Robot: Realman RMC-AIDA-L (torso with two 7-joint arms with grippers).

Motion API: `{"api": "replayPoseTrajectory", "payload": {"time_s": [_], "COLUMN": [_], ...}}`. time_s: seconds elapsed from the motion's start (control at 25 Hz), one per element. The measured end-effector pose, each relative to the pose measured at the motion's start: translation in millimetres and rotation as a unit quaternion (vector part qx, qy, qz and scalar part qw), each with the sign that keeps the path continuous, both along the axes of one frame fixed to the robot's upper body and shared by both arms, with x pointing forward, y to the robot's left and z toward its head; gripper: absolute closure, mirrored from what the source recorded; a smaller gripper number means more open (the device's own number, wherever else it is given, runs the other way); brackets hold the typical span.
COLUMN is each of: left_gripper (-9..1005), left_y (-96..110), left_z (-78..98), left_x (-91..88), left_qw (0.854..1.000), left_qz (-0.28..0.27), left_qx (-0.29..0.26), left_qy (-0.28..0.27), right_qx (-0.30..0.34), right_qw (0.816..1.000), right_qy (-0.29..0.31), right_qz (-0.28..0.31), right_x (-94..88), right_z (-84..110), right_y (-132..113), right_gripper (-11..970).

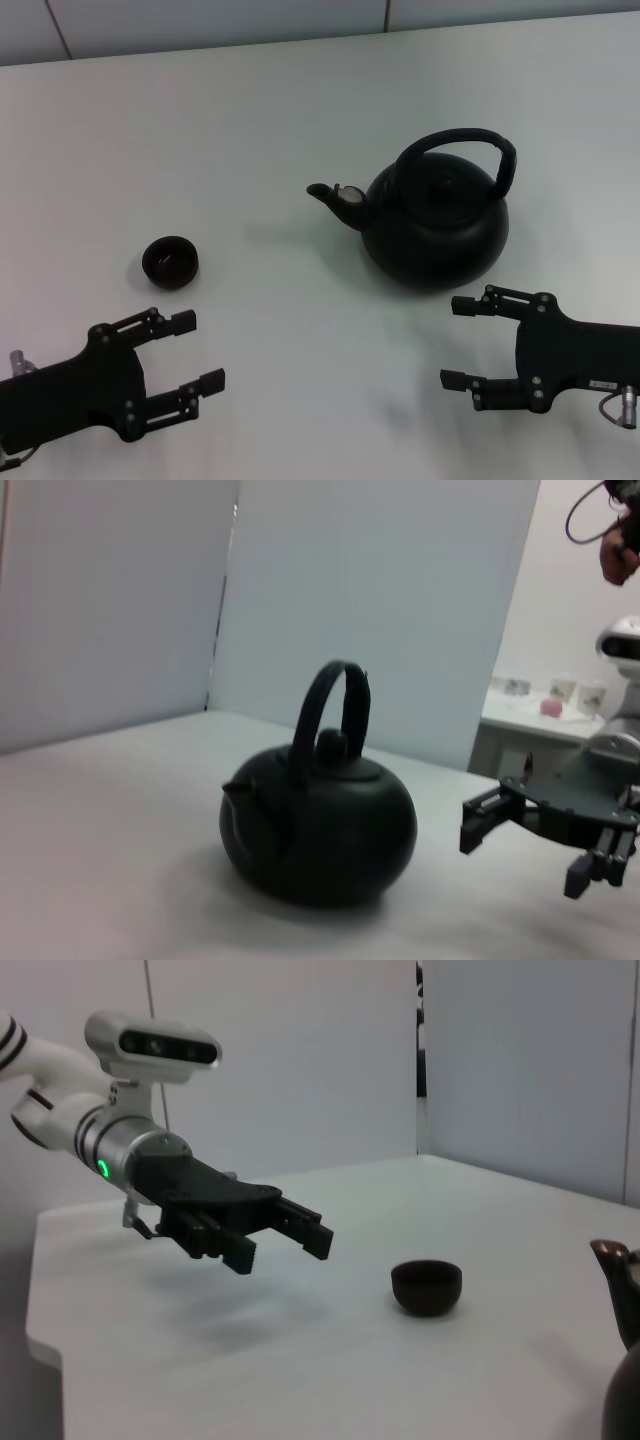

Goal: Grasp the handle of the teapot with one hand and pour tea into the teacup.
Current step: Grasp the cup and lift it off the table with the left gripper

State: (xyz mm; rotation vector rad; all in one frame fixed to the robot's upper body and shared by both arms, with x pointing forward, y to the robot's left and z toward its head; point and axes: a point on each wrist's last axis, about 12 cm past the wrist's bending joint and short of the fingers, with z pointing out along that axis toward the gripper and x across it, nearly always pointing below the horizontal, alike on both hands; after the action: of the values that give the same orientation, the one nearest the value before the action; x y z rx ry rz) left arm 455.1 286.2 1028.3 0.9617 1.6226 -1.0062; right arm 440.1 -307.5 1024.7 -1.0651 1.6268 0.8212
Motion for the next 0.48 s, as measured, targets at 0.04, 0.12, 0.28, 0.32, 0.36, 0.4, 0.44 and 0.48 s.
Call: {"api": "replayPoseTrajectory", "payload": {"time_s": [0.04, 0.12, 0.28, 0.32, 0.36, 0.4, 0.44, 0.48], "left_gripper": [243, 242, 241, 241, 241, 241, 240, 240], "left_y": [0.0, -1.0, -2.3, -2.3, -2.3, -1.9, -1.9, -2.3], "left_z": [0.0, -2.1, -6.2, -6.2, -6.2, -6.6, -6.6, -7.6], "left_x": [0.0, -0.4, -1.1, -1.1, -1.1, -1.7, -1.7, -2.7], "left_qw": [1.000, 1.000, 1.000, 1.000, 1.000, 1.000, 1.000, 1.000], "left_qz": [0.000, -0.003, 0.000, 0.000, 0.000, 0.001, 0.001, 0.000], "left_qx": [0.000, 0.008, 0.018, 0.018, 0.018, 0.018, 0.018, 0.020], "left_qy": [0.000, 0.003, 0.007, 0.007, 0.007, 0.007, 0.007, 0.006], "right_qx": [0.000, -0.002, -0.004, -0.004, -0.005, -0.006, -0.006, -0.006], "right_qw": [1.000, 1.000, 1.000, 1.000, 1.000, 1.000, 1.000, 1.000], "right_qy": [0.000, 0.000, 0.000, 0.000, 0.000, 0.000, 0.000, 0.001], "right_qz": [0.000, -0.001, -0.001, -0.002, -0.002, -0.002, -0.002, -0.002], "right_x": [0.0, 0.2, 0.2, 0.2, 0.3, 0.3, 0.3, 0.3], "right_z": [0.0, -0.6, -1.1, -1.1, -1.3, -1.6, -1.6, -1.9], "right_y": [0.0, 0.1, 0.1, 0.0, -0.1, 0.0, 0.0, 0.2], "right_gripper": [140, 140, 141, 141, 141, 141, 141, 141]}}
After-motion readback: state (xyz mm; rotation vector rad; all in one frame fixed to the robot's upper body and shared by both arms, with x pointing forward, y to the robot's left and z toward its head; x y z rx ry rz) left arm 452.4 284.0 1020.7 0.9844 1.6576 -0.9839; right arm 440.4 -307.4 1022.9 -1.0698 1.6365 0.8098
